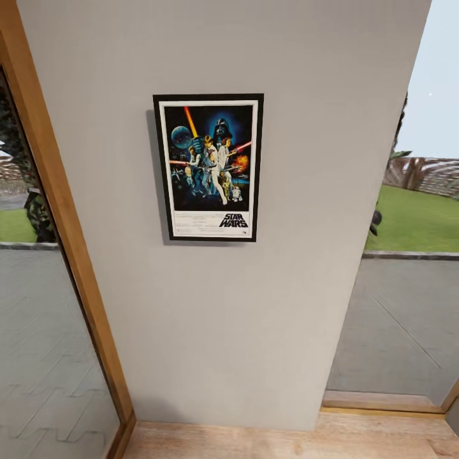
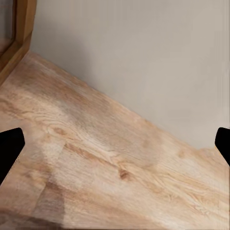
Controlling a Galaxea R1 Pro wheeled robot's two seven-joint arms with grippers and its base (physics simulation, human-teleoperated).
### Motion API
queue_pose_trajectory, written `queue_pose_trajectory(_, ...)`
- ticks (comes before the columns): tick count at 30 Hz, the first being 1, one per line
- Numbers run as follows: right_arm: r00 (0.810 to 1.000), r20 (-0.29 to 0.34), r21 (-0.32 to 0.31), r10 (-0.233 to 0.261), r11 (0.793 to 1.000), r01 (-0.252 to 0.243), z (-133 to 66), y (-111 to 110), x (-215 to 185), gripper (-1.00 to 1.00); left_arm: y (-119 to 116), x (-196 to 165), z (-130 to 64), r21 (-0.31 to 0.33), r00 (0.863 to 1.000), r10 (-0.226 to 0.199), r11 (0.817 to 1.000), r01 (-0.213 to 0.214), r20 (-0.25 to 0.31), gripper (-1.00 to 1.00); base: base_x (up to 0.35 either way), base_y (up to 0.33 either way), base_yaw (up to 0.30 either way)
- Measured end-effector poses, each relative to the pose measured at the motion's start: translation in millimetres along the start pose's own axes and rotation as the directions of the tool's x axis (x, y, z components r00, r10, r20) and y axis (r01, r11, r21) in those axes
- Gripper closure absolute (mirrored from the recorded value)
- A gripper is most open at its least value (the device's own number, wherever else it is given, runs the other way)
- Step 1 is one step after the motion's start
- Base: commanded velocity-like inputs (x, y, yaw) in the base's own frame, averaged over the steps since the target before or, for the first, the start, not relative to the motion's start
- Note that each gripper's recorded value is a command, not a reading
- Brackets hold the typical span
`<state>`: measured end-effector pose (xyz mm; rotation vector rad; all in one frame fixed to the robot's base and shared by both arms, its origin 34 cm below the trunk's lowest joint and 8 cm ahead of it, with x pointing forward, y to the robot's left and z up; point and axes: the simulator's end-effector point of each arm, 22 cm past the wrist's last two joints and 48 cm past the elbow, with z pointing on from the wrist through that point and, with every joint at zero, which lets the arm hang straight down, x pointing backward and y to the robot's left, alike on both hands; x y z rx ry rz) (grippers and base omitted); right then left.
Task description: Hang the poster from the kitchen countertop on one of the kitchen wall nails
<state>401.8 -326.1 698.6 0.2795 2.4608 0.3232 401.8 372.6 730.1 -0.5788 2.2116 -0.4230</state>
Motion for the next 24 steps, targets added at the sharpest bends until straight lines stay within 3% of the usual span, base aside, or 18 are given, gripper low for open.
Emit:
queue_pose_trajectory(1,1.0,-0.02,0.071,0.009,0.997,-0.007,-2.2,-15.2,10.2,-1.0,8.1,2.1,-3.3,-0.02,1.0,0.002,1.0,-0.002,-0.006,-1.0,0.0,0.0,0.0)
queue_pose_trajectory(4,0.999,-0.048,0.166,0.022,0.986,-0.014,-6.2,-32.9,25.3,-1.0,17.6,4.6,-7.2,-0.044,1.0,0.005,0.999,-0.005,-0.013,-1.0,0.0,0.0,0.0)
queue_pose_trajectory(8,0.996,-0.08,0.31,0.038,0.951,-0.011,-14.8,-58.1,42.5,-1.0,34.2,6.8,-10.9,-0.107,1.0,0.007,0.994,-0.009,-0.02,-1.0,0.0,0.0,0.0)
queue_pose_trajectory(9,0.995,-0.087,0.357,0.041,0.934,-0.007,-18.4,-66.4,46.4,-1.0,51.3,10.8,-13.5,-0.192,1.0,0.005,0.981,-0.01,-0.026,-1.0,0.0,0.0,0.0)
queue_pose_trajectory(10,0.995,-0.09,0.375,0.044,0.927,-0.007,-20.1,-69.8,48.0,-1.0,55.8,14.8,-14.1,-0.226,1.0,0.003,0.974,-0.009,-0.03,-1.0,0.0,0.0,0.0)
queue_pose_trajectory(15,0.995,-0.092,0.402,0.049,0.916,-0.008,-23.3,-74.6,51.9,-1.0,63.6,24.0,-15.7,-0.293,0.999,-0.007,0.956,-0.004,-0.038,-1.0,0.0,0.0,0.0)
queue_pose_trajectory(24,0.994,-0.093,0.404,0.049,0.915,-0.007,-23.6,-74.9,52.5,-1.0,63.8,24.8,-15.5,-0.299,0.999,-0.006,0.954,-0.006,-0.039,-1.0,0.0,0.0,0.0)
